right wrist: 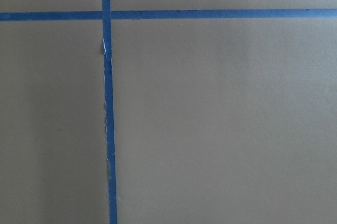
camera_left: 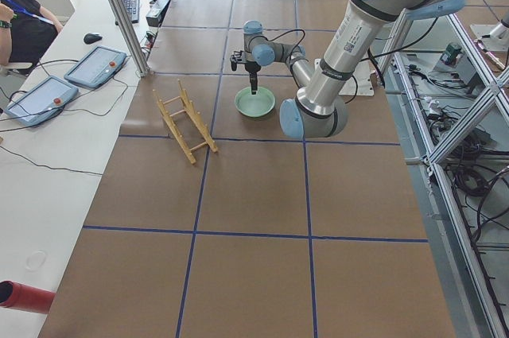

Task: Place plate on rack
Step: 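Lower the left gripper and grasp the plate's rim, then lift the plate with the left gripper toward the wooden rack, then tilt the plate upright above the rack slots with the left gripper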

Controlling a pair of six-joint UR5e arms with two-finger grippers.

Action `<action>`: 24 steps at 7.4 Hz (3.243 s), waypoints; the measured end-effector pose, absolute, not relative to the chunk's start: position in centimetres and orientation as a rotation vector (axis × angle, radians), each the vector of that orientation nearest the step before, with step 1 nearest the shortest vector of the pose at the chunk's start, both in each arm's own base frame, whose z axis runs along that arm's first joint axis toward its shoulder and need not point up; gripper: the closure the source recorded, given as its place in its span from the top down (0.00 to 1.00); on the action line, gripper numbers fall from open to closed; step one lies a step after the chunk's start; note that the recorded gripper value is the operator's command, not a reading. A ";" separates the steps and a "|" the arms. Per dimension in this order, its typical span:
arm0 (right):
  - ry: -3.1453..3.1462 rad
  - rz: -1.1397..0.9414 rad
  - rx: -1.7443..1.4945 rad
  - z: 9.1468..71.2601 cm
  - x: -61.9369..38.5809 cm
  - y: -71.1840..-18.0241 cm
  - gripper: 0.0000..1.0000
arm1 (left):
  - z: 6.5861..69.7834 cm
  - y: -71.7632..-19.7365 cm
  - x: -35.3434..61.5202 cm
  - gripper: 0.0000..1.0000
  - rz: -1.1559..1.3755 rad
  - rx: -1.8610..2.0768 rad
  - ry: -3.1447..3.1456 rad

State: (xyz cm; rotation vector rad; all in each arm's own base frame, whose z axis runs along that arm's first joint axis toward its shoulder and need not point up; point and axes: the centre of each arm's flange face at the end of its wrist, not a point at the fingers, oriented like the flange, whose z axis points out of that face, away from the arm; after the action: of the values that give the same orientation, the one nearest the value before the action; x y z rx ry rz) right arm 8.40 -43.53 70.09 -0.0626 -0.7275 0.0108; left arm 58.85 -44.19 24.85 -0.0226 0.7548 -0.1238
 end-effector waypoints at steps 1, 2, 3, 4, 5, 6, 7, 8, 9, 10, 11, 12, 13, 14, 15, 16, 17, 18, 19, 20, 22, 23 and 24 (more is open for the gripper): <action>-0.727 0.010 -0.062 70.1 8.4 -43.5 1.00 | 24.8 -44.0 58.9 0.54 -0.121 -0.025 0.756; -0.727 0.010 -0.061 70.0 8.4 -43.5 1.00 | 24.8 -43.8 59.0 0.48 -0.118 -0.027 0.756; -0.727 0.010 -0.062 70.0 8.4 -43.5 1.00 | 24.7 -43.6 59.2 0.48 -0.115 -0.028 0.757; -0.727 0.010 -0.062 70.1 8.4 -43.5 1.00 | 24.7 -43.4 59.3 0.46 -0.111 -0.030 0.758; -0.727 0.010 -0.061 70.0 8.4 -43.5 1.00 | 24.7 -43.2 59.4 0.41 -0.109 -0.030 0.759; -0.727 0.009 -0.061 70.0 8.4 -43.5 1.00 | 24.6 -43.1 59.5 0.28 -0.106 -0.031 0.760; -0.727 0.009 -0.061 70.1 8.4 -43.5 1.00 | 24.6 -43.0 59.6 0.09 -0.104 -0.031 0.761; -0.728 0.009 -0.062 70.1 8.4 -43.5 1.00 | 24.5 -43.0 59.6 0.00 -0.104 -0.031 0.761; -0.727 0.010 -0.061 70.0 8.4 -43.5 1.00 | 24.5 -43.0 59.5 0.00 -0.104 -0.031 0.762; -0.727 0.010 -0.061 70.0 8.4 -43.5 1.00 | 24.4 -42.9 59.5 0.00 -0.104 -0.032 0.762; -0.727 0.011 -0.061 70.0 8.4 -43.5 1.00 | 24.1 -42.9 59.3 0.00 -0.103 -0.031 0.765; -0.727 0.011 -0.061 70.0 8.4 -43.5 1.00 | 23.2 -42.6 58.5 0.00 -0.107 -0.030 0.767; -0.727 0.011 -0.061 70.0 8.4 -43.5 1.00 | 21.2 -42.3 56.5 0.00 -0.117 -0.029 0.760; -0.727 0.010 -0.061 70.0 8.4 -43.5 1.00 | 18.5 -42.0 53.3 0.00 -0.139 -0.025 0.750; -0.727 0.010 -0.061 70.0 8.4 -43.5 1.00 | 15.9 -42.4 49.3 0.00 -0.172 -0.012 0.746; -0.727 0.009 -0.061 70.0 8.4 -43.5 1.00 | 13.4 -43.5 45.0 0.00 -0.217 0.016 0.761; -0.727 0.009 -0.061 70.0 8.4 -43.5 1.00 | 11.3 -45.1 40.4 0.00 -0.267 0.044 0.798; -0.727 0.010 -0.061 70.0 8.4 -43.5 1.00 | 9.5 -46.7 35.3 0.00 -0.319 0.067 0.858; -0.727 0.010 -0.062 70.0 8.4 -43.5 1.00 | 8.0 -48.2 30.7 0.00 -0.368 0.102 0.930; -0.727 0.010 -0.062 70.0 8.4 -43.5 1.00 | 7.3 -49.4 27.1 0.00 -0.415 0.151 1.005; -0.727 0.011 -0.062 70.1 8.4 -43.5 1.00 | 8.7 -49.1 22.6 0.00 -0.484 0.248 1.185; -0.727 0.011 -0.062 70.1 8.4 -43.5 1.00 | 10.4 -48.2 21.3 0.00 -0.517 0.276 1.283; -0.727 0.010 -0.062 70.1 8.4 -43.5 1.00 | 12.2 -47.5 20.2 0.00 -0.561 0.293 1.378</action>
State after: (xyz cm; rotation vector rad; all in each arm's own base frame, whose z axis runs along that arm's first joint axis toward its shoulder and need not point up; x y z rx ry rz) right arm 8.39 -43.53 70.10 -0.0622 -0.7275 0.0103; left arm 20.24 -47.46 12.21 0.2932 1.3781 -0.5613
